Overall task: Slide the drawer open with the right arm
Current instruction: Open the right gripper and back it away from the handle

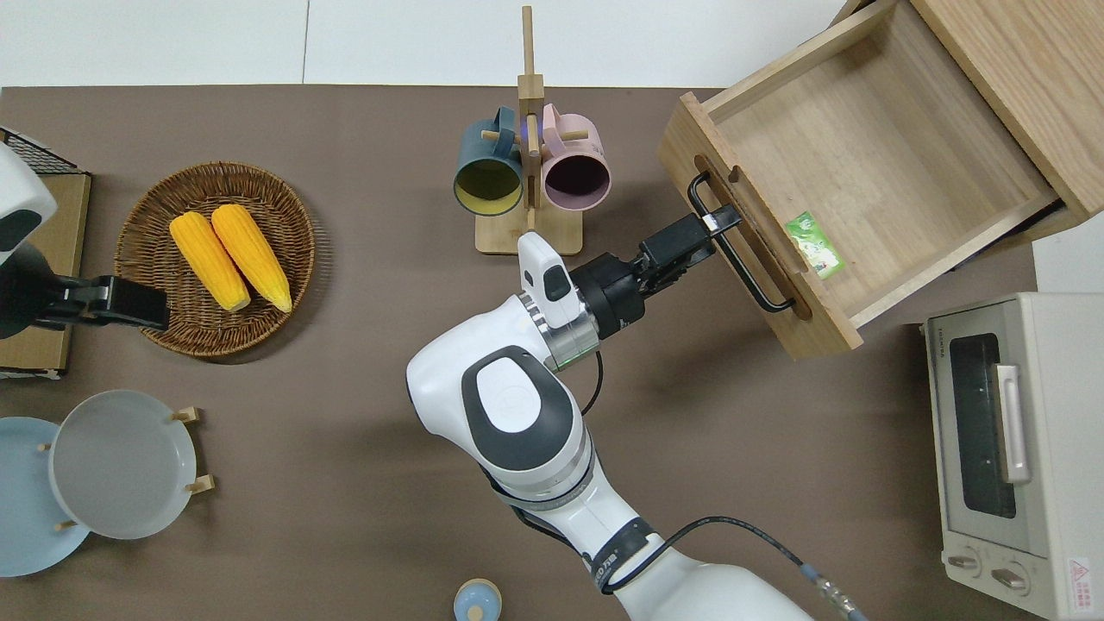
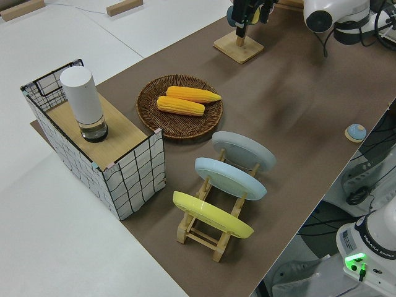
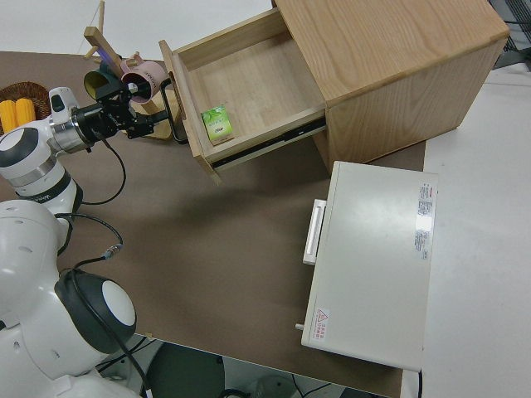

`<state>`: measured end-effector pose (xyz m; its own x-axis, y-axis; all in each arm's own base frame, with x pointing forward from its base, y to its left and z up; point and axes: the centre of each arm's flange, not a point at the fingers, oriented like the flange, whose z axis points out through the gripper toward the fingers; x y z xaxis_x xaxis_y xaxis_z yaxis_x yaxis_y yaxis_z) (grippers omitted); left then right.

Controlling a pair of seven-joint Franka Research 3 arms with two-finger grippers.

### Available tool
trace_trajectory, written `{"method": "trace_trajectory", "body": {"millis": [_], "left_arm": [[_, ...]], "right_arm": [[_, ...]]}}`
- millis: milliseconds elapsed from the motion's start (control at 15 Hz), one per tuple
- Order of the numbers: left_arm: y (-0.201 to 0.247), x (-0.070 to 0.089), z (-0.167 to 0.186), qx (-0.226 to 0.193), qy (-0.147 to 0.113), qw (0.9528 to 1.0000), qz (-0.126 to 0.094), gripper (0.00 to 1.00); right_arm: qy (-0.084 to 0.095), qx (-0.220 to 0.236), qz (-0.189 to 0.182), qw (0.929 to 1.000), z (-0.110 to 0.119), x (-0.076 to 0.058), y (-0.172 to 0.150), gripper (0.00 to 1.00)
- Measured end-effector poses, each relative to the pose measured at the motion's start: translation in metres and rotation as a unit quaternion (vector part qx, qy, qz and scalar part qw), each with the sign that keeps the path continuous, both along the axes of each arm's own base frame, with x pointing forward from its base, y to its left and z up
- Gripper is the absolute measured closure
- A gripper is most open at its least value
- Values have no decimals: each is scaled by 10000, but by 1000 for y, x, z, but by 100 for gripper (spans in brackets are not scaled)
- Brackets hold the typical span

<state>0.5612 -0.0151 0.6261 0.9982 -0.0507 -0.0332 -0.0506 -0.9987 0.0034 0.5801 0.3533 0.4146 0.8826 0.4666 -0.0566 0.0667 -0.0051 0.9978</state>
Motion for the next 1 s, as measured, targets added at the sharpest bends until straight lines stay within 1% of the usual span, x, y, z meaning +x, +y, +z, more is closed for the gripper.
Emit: {"method": "trace_trajectory", "body": {"millis": [133, 267, 467, 600, 733, 800, 867, 1000], "left_arm": [[0, 0, 0, 0, 0, 10000, 0, 0], [0, 0, 0, 0, 0, 10000, 0, 0], [0, 0, 0, 0, 0, 10000, 0, 0], [0, 0, 0, 0, 0, 10000, 0, 0], [0, 0, 0, 0, 0, 10000, 0, 0], [0, 0, 0, 0, 0, 10000, 0, 0], [0, 0, 0, 0, 0, 10000, 0, 0], [0, 0, 0, 0, 0, 10000, 0, 0]], "right_arm": [[-2, 103, 1, 9999, 4, -3, 6, 1], [-8, 213, 23, 9998, 9, -10, 17, 1], [-53, 523, 12, 9986, 13, -25, 37, 1], [-22, 800, -3, 9968, 17, -35, 51, 1], [124, 1234, -161, 9921, 24, -44, 60, 1], [206, 1456, -287, 9887, 30, -47, 62, 1], [269, 1669, -395, 9848, 38, -49, 62, 1], [342, 2034, -527, 9771, 57, -53, 59, 1]]}}
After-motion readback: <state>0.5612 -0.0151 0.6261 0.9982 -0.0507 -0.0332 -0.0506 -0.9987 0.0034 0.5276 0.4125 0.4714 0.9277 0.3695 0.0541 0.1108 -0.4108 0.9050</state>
